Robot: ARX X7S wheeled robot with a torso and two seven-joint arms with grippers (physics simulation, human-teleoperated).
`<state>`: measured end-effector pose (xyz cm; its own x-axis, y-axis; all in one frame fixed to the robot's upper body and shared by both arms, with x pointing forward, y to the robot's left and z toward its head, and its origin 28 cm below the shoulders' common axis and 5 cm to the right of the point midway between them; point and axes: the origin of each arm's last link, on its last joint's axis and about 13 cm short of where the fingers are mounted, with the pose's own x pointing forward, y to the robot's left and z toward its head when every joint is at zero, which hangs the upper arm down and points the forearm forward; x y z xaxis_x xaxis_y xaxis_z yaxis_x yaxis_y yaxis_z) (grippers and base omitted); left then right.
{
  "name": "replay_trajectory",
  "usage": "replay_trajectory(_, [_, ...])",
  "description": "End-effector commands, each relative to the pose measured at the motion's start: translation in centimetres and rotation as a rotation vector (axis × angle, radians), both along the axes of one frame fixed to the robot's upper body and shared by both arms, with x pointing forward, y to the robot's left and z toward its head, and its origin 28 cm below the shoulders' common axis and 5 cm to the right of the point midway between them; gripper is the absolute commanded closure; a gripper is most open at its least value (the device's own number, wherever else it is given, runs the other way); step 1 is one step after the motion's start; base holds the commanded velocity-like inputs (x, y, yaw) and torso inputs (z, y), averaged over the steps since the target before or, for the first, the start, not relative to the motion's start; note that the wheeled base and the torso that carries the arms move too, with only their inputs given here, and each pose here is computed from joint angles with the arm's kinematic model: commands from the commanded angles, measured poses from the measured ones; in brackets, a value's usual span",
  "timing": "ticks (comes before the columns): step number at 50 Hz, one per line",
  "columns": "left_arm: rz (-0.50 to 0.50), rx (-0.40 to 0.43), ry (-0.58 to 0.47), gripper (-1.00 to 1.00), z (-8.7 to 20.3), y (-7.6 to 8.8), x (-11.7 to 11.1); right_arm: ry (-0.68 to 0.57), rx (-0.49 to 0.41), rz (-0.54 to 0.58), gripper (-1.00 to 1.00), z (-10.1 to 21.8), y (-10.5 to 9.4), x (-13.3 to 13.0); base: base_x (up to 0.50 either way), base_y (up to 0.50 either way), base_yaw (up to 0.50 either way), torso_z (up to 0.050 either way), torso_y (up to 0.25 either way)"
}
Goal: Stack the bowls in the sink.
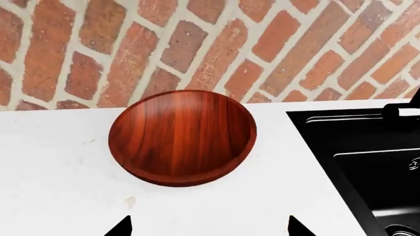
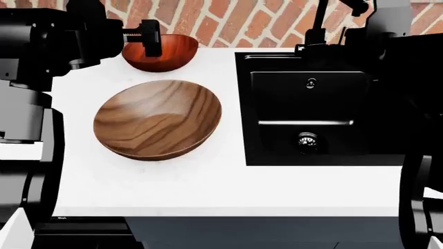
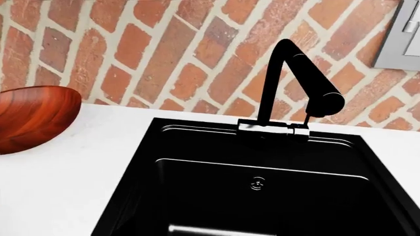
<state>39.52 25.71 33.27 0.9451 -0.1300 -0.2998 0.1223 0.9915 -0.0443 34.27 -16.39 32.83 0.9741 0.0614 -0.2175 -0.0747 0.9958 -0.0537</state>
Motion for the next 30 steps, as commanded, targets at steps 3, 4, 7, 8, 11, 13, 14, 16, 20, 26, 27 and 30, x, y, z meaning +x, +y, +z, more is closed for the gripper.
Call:
replay_trajectory(3, [0.004,0.001,0.007,-1.00,-0.4,0.1,-0.1,0.040,0.006,0.005,-1.00,-1.8,0.0,-0.6,0.26,0.00,0.00,0.000,0.000])
replay_trajectory(4, [0.005,0.001,0.008,-1.00,-0.4,0.1,-0.1,0.045,0.007,0.006,-1.00,-2.1,0.0,-0.6,0.26,0.00,0.00,0.000,0.000])
replay_trajectory(7, [0.007,0.000,0.009,-1.00,-0.5,0.1,-0.1,0.055,0.009,0.009,-1.00,-2.5,0.1,-0.6,0.25,0.00,0.00,0.000,0.003])
replay_trajectory(8, [0.008,0.000,0.009,-1.00,-0.5,0.2,-0.1,0.057,0.009,0.009,-1.00,-2.6,0.2,-0.6,0.25,0.00,0.00,0.000,0.000])
replay_trajectory(11, [0.009,-0.002,0.011,-1.00,-0.6,0.2,0.0,0.065,0.012,0.011,-1.00,-2.9,0.3,-0.6,0.26,0.00,0.00,0.000,0.000])
replay_trajectory(13, [0.010,-0.003,0.013,-1.00,-0.7,0.2,0.0,0.072,0.014,0.012,-1.00,-3.2,0.3,-0.7,0.26,0.00,0.00,0.000,0.000])
replay_trajectory(14, [0.010,-0.003,0.014,-1.00,-0.8,0.2,0.0,0.076,0.014,0.012,-1.00,-3.4,0.3,-0.7,0.26,0.00,0.00,0.000,0.000])
replay_trajectory(16, [0.011,-0.003,0.015,-1.00,-0.8,0.3,0.0,0.083,0.015,0.013,-1.00,-3.6,0.2,-0.8,0.26,0.00,0.00,0.000,0.000])
replay_trajectory(20, [0.013,-0.002,0.017,-1.00,-0.9,0.3,0.0,0.095,0.020,0.012,-1.00,-4.2,0.2,-1.0,0.25,0.00,0.00,0.000,0.000])
replay_trajectory(26, [0.014,-0.001,0.019,-1.00,-1.0,0.2,0.0,0.111,0.039,0.008,-1.00,-5.1,0.1,-1.3,0.26,0.00,0.00,0.000,0.002])
replay_trajectory(27, [0.014,-0.001,0.020,-1.00,-1.0,0.2,0.0,0.113,0.044,0.008,-1.00,-5.2,0.1,-1.4,0.25,0.00,0.00,0.000,0.000])
replay_trajectory(30, [0.013,-0.001,0.021,-1.00,-1.0,0.2,0.0,0.120,0.051,0.009,-1.00,-5.6,0.2,-1.6,0.25,0.00,0.00,0.000,0.000])
